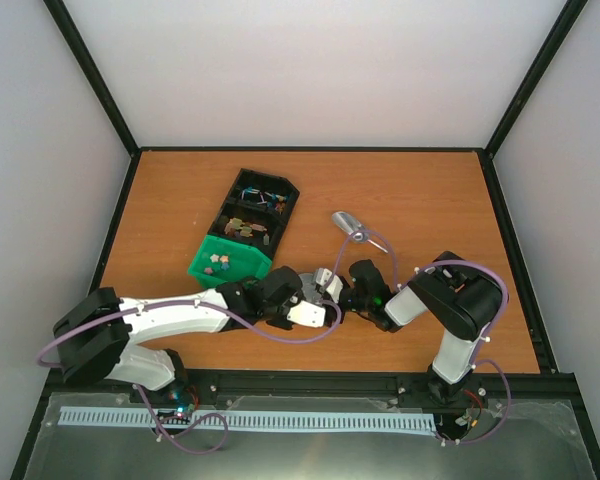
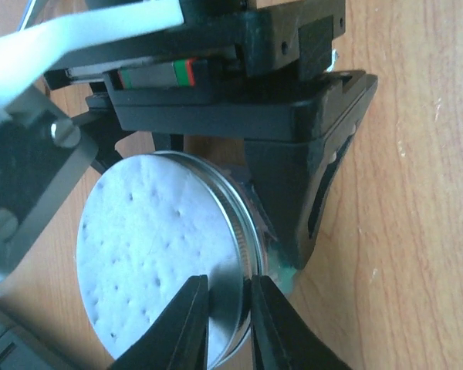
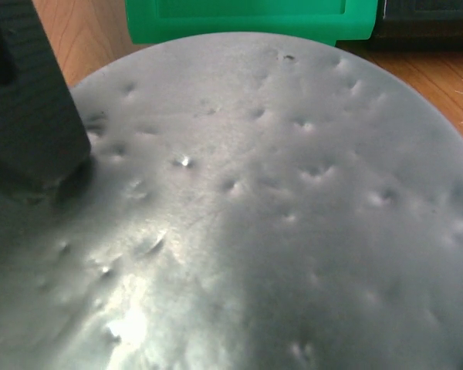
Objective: Pack the candies
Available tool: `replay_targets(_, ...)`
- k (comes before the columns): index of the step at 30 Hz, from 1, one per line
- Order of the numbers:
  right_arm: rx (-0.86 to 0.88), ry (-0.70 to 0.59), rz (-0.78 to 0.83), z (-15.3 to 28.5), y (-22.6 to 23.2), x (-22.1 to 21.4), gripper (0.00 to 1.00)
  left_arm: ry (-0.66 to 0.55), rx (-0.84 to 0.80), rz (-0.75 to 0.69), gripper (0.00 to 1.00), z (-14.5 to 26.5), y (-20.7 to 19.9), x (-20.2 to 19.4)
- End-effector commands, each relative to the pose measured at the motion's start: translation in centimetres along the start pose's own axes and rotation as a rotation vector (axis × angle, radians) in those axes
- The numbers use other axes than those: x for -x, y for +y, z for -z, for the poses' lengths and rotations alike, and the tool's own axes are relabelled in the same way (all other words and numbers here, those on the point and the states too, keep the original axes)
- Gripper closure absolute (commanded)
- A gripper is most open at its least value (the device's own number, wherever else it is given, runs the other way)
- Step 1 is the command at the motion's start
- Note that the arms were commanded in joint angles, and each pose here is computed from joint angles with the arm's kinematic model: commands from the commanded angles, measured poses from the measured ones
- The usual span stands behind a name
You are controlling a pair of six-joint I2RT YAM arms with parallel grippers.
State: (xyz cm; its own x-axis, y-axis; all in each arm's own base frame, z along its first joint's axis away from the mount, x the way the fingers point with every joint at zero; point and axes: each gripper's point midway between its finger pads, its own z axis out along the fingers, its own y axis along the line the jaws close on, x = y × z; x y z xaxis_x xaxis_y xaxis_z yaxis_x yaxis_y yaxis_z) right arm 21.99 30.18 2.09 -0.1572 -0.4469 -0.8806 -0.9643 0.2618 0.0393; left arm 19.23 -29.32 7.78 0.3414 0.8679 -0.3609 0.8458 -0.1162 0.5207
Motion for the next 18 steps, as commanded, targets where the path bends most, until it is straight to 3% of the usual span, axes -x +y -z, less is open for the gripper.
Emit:
replay_targets(1,0.061,0.02,0.0,-0.2,1.3,-0.7,0.49,0.07,0.011,-0.033,0.82,0.2,-0.8,-2.2)
replay_targets(12,0.088,-0.019,0.019,0.2,2.1,-0.1,0.51,0.101,0.034,0.059,0.83,0.8,0.6,-5.2)
replay_targets(18,0.084,-0.027,0.025,0.2,2.0,0.0,0.5,-0.051,-0.014,0.047,0.8,3.3,-0.1,-2.7)
